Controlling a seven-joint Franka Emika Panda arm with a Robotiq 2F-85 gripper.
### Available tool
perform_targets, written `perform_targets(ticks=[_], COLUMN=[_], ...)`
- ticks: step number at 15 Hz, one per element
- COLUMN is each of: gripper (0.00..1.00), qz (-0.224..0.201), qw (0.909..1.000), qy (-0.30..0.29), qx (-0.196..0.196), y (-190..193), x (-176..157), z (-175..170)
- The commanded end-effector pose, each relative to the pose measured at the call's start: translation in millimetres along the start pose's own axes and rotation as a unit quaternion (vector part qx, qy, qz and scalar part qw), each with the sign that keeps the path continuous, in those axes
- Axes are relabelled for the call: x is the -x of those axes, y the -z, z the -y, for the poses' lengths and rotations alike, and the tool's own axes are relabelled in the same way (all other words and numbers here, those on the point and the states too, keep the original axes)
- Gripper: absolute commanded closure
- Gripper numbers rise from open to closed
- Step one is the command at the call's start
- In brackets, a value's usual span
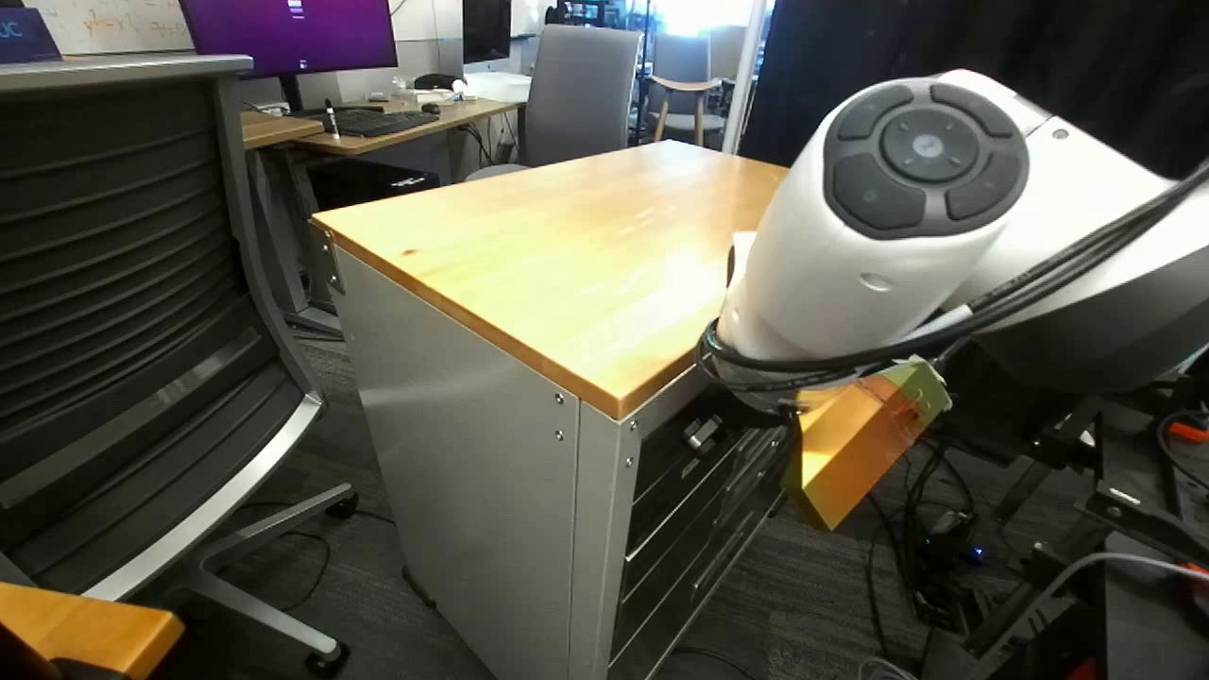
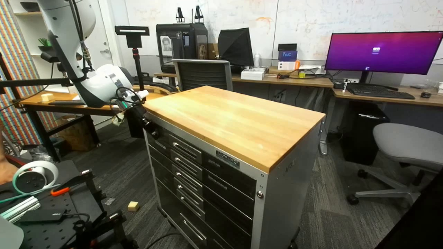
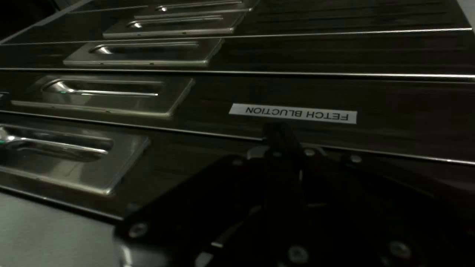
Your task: Put the screwdriver in the drawer and close the drawer
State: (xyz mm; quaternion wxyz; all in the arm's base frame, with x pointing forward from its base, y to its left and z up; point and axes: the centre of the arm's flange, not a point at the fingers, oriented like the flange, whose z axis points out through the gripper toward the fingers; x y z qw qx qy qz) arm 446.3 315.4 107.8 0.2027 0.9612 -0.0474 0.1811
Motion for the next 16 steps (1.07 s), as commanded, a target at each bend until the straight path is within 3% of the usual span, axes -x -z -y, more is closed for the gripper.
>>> perform_targets(ticks=[1,5,10,14,15,16], gripper=[0.73,0.44,0.04,0.00,0.00,0.00], qz=[-0.042,0.013,0.089,0.140,0.116,0.121], qw=[0.9990,0.9992,0.9913,0.9703,0.9805,0.9769], qy=[-0.011,0.014,0.061,0.123,0.094,0.105], qx=[-0.012,-0.036,-0.075,-0.155,-0.127,-0.142], y=[27,66,131,185,148,160], x=[-6,-39,-75,-94,-61,-64], z=[-17,-52,-90,-112,-72,-73])
